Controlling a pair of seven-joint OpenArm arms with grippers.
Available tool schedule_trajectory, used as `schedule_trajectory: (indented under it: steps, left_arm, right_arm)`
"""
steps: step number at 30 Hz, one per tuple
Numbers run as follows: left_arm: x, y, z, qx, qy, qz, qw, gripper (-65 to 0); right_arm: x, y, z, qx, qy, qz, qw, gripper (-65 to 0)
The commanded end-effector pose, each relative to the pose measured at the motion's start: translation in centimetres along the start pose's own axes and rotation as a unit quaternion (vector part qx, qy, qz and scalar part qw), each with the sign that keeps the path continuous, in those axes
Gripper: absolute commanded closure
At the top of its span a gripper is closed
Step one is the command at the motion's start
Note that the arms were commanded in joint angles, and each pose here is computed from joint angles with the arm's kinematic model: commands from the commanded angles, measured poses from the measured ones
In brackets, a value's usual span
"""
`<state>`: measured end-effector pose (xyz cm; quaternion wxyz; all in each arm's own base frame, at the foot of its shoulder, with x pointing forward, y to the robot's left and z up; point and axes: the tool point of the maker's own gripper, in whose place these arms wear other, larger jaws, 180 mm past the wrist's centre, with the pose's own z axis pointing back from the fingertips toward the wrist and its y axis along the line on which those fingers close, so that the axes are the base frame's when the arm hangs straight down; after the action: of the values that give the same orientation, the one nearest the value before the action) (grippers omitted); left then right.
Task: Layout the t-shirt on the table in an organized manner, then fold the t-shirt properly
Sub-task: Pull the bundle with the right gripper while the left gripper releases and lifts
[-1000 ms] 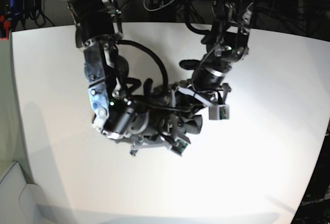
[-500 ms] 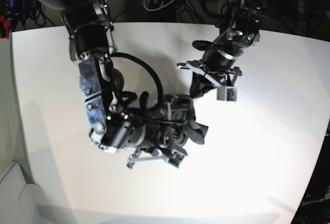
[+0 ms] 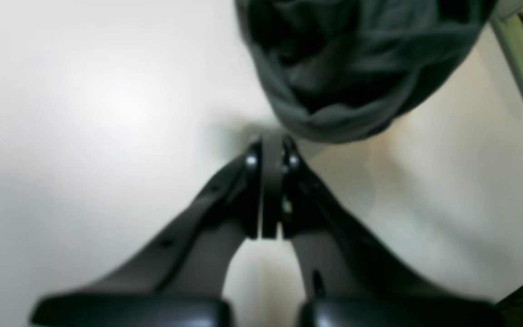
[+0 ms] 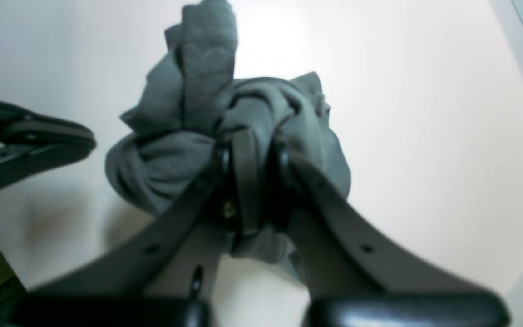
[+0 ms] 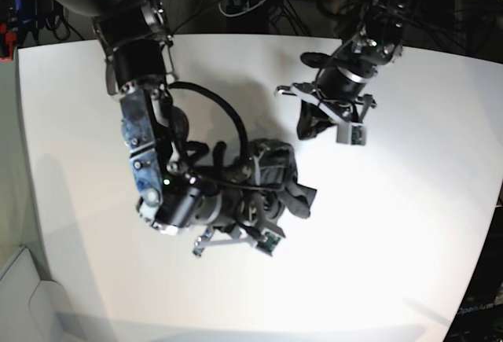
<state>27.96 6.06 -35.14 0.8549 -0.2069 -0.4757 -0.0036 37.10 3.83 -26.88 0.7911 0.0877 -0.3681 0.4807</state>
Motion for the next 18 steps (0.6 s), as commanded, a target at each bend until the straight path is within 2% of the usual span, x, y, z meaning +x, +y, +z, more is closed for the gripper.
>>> schedule_trajectory:
  steps: [1, 4, 7, 13, 18]
  left_arm:
    - [1.3, -0.3, 0.3, -0.007, -0.023, -0.007, 1.000, -0.6]
    - [0.8, 0.4, 0.7, -0.002, -0.013, -0.017, 1.000, -0.6]
    - [1.8, 1.1, 1.6, 0.009, -0.027, -0.019, 0.999, -0.6]
    - [3.5, 2.2, 2.7, 0.027, -0.049, -0.020, 0.998, -0.8]
    - [2.6, 2.4, 3.0, 0.030, -0.040, -0.018, 0.999, -0.8]
  right_arm:
    - [1.5, -0.9, 0.3, -0.005, -0.022, 0.008, 0.9997, -0.1]
    - [0.8, -1.3, -1.4, 0.013, -0.004, -0.005, 0.9999, -0.1]
    - [0.3, -1.9, -2.9, 0.027, 0.014, -0.016, 0.9994, -0.1]
    - [1.5, -2.1, -4.3, 0.041, 0.013, 0.006, 0.9991, -1.0]
    - [1.7, -3.4, -3.9, 0.030, 0.017, 0.003, 0.9994, -13.5]
